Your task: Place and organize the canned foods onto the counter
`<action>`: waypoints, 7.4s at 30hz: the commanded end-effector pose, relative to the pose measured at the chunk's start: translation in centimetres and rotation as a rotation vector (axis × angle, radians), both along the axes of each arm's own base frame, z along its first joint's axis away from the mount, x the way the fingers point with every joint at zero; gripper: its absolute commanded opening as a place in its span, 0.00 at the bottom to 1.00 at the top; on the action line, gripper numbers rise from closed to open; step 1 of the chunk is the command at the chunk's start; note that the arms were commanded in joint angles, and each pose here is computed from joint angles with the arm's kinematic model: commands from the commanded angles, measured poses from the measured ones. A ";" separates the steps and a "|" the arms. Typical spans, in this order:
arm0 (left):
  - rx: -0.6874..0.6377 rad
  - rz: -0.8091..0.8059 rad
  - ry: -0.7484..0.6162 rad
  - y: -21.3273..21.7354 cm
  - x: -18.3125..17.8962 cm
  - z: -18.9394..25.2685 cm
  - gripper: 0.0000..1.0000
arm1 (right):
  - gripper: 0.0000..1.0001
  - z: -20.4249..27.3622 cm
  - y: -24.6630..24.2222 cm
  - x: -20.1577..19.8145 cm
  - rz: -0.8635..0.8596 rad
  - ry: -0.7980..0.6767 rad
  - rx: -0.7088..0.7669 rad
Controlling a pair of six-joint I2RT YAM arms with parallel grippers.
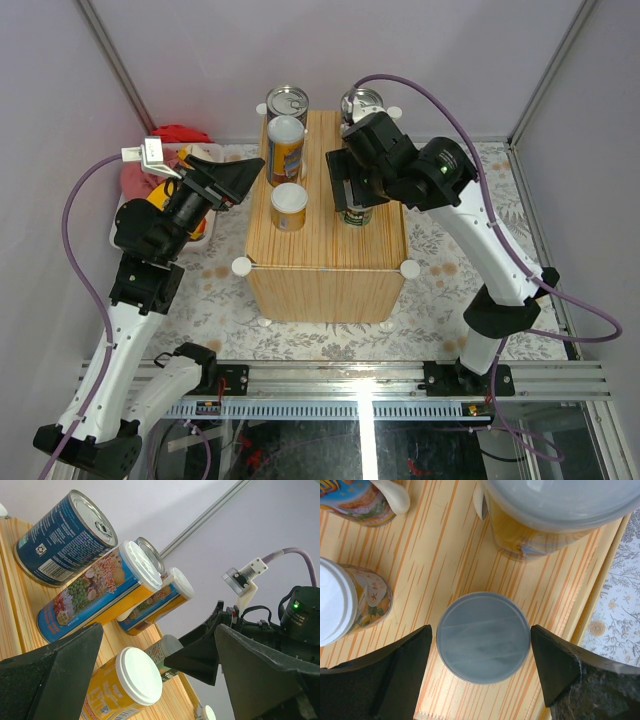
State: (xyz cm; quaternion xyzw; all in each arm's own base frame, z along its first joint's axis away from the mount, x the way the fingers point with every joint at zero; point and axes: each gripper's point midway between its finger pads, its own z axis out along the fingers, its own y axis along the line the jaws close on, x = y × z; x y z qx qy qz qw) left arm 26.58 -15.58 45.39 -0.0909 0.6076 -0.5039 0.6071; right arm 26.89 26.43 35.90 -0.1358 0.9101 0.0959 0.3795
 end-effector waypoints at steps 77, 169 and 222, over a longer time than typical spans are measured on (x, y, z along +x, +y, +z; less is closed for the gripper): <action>0.043 0.023 -0.037 1.2 -3.1 1.2 0.95 | 0.99 -25.9 -42.4 -4.8 -1.867 0.274 0.151; 0.057 0.049 0.060 0.6 0.7 -2.2 0.95 | 0.00 15.7 2.5 -9.2 0.367 -0.390 0.389; 0.040 0.026 0.067 0.0 1.3 -2.9 0.94 | 0.80 3.6 8.4 -9.8 0.479 -0.028 0.127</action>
